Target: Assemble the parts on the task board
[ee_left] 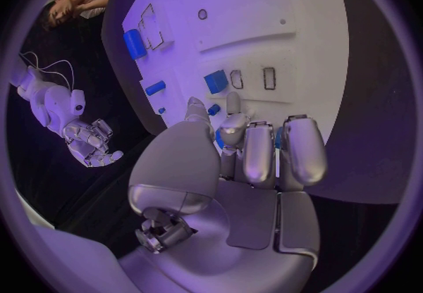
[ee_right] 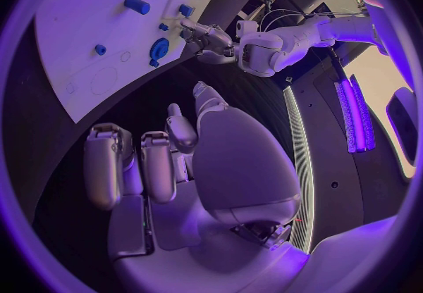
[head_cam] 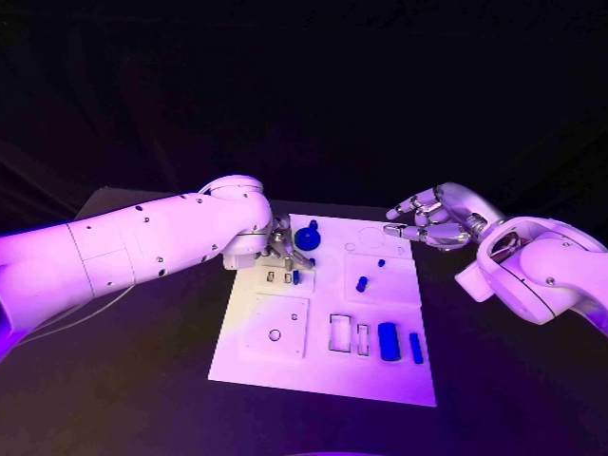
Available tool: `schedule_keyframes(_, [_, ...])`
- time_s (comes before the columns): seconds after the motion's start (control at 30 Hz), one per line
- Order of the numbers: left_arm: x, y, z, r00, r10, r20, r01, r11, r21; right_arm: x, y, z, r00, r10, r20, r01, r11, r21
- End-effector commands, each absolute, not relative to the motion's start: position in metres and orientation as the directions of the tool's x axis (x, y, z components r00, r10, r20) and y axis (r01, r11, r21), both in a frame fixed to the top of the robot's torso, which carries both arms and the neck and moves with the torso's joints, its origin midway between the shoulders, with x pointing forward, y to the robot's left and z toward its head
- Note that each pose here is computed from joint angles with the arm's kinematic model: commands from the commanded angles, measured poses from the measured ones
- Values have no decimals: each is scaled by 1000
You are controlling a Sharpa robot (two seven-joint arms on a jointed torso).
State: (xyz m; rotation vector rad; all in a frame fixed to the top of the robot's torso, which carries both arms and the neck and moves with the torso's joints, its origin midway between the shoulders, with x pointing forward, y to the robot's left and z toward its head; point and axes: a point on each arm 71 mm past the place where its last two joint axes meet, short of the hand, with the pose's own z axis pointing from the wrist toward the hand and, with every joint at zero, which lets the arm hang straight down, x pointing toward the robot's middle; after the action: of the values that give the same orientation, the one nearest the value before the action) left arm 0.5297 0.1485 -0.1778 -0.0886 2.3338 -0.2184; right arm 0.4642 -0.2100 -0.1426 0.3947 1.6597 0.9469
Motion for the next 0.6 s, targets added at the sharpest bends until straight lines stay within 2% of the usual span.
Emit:
schedule_keyframes(0.03, [528, 148, -179, -717, -97, -690, 10, 989, -150, 464, -209, -144, -324, 676, -663, -220, 627, 747])
schedule_keyframes(0.6, [526, 146, -182, -738, -69, -671, 36, 989, -141, 464, -208, -145, -327, 674, -662, -219, 628, 747])
